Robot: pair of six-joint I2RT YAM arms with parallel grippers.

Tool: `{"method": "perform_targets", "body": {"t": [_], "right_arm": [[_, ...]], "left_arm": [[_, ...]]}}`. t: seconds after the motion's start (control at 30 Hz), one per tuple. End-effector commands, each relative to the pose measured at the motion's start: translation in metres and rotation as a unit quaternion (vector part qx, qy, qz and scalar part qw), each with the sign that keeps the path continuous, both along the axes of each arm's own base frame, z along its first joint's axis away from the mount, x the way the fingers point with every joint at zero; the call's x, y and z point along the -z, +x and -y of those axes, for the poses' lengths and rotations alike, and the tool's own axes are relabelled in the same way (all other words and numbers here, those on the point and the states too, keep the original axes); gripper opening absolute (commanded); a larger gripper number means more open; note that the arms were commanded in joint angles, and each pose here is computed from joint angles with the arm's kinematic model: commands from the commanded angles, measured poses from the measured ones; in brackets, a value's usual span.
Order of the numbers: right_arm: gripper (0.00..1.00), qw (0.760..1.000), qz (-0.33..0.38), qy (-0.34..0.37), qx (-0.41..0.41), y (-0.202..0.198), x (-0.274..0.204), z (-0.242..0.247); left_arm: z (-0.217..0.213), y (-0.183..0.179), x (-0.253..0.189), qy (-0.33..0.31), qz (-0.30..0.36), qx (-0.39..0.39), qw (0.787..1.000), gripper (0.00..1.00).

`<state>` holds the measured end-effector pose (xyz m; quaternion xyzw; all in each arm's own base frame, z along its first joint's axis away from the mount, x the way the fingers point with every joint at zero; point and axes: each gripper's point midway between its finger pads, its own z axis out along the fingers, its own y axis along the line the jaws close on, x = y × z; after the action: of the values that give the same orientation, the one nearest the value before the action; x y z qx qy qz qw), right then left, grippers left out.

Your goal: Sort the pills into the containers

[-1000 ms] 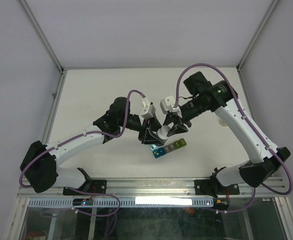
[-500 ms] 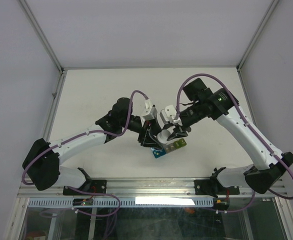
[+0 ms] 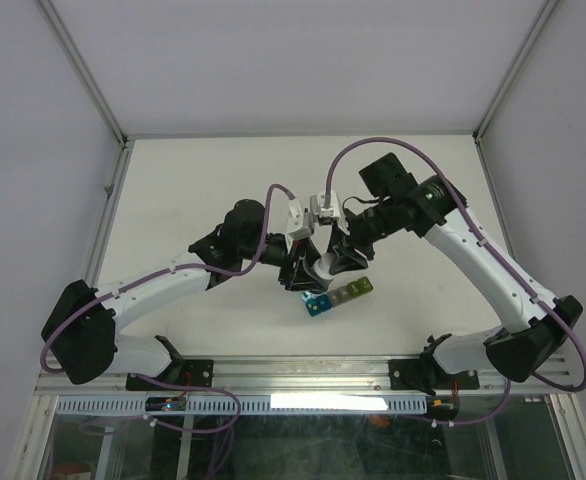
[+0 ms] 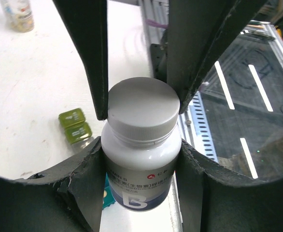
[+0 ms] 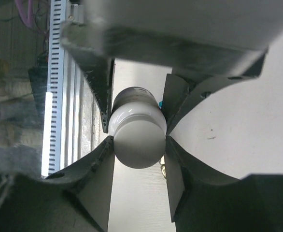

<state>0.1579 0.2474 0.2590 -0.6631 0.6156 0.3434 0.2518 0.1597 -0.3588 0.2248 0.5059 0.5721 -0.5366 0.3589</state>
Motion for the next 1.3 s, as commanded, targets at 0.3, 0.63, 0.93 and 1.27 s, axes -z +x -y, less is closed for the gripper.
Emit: {"method": "perform_targets", "body": {"t": [0.3, 0.63, 0.93, 1.27], "right_arm": [[0.56, 0.976, -0.118, 0.000, 0.185, 0.017, 0.013, -0.014], [0.99, 0.979, -0.003, 0.116, 0.170, 0.028, -0.065, 0.027], [0.99, 0.959, 0.207, 0.173, -0.091, -0.014, -0.096, 0.033], [0.89, 0.961, 0.158, 0.136, -0.181, -0.023, -0.051, -0.003]], "left_arm": [[-0.005, 0.049, -0.067, -0.109, 0.129, -0.152, 0.974, 0.00], [-0.006, 0.032, -0.040, -0.076, 0.111, -0.086, 0.987, 0.00], [-0.004, -0.008, -0.048, -0.097, 0.074, 0.054, 0.991, 0.00], [-0.003, -0.019, -0.048, -0.096, 0.055, 0.103, 0.989, 0.00]]}}
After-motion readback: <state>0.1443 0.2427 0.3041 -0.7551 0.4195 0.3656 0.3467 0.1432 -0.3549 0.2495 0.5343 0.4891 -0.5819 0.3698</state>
